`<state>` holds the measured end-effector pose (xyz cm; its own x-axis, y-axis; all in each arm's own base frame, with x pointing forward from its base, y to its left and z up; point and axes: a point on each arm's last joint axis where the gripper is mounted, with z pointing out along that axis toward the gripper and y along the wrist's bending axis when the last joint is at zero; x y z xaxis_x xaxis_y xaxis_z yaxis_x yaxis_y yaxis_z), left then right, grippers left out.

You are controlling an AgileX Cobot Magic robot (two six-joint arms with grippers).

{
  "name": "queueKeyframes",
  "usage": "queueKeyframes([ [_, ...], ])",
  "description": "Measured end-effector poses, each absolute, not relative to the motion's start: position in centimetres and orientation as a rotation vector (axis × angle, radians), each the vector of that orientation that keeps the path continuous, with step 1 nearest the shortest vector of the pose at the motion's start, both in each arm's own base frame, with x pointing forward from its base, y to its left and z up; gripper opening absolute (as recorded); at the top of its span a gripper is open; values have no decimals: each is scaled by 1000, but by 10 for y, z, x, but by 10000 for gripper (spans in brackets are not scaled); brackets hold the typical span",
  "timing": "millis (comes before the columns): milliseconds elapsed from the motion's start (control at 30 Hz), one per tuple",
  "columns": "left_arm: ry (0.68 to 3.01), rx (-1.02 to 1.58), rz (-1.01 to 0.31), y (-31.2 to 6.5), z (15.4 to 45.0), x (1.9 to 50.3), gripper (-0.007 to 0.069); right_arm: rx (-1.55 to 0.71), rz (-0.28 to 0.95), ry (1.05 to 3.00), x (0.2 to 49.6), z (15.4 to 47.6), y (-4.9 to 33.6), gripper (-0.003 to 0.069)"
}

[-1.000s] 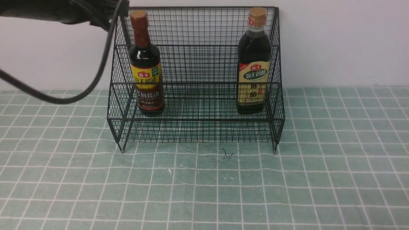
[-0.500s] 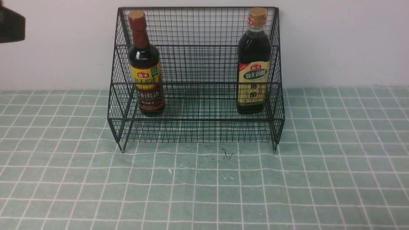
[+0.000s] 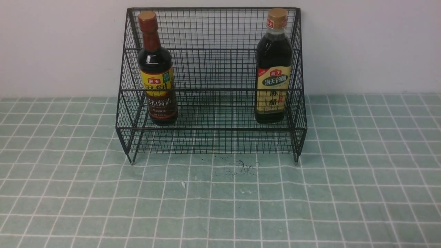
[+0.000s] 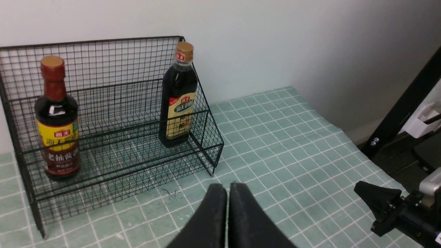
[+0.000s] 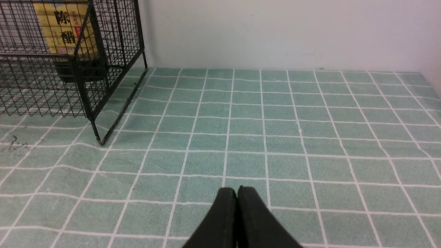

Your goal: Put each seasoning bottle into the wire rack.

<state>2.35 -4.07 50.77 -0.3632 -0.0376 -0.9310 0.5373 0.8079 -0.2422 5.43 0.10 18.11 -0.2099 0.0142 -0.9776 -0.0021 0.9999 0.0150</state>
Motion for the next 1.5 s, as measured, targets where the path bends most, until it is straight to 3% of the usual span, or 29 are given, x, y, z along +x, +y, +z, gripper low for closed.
queueKeyframes([
  [167,1819,461,-491,-36,507,25,-6,7,14,1782,54,181,1,-10],
  [267,1795,499,-335,-31,508,33,-6,6,12,1782,54,181,1,-10],
  [500,1807,376,-177,-20,492,48,-6,4,11,1782,54,181,1,-10],
  [633,1807,303,-134,-16,453,50,-6,3,10,1782,54,181,1,-10],
  [867,1688,157,-62,-8,328,46,-6,2,9,1782,54,181,1,-10],
  [933,1702,139,-50,-7,278,47,-6,2,9,1782,54,181,1,-10],
  [967,1703,108,-15,-7,276,46,-6,2,9,1782,54,181,1,-10],
  [1000,1699,129,-43,-6,246,47,-6,2,9,1782,54,181,1,-10],
  [1100,1758,118,-47,-6,198,52,-6,2,9,1782,54,181,1,-10],
  [1233,1840,123,-49,-7,174,53,-6,2,9,1782,54,181,1,-10],
  [1500,1862,124,-52,-7,171,52,-6,2,9,1782,54,181,1,-10],
])
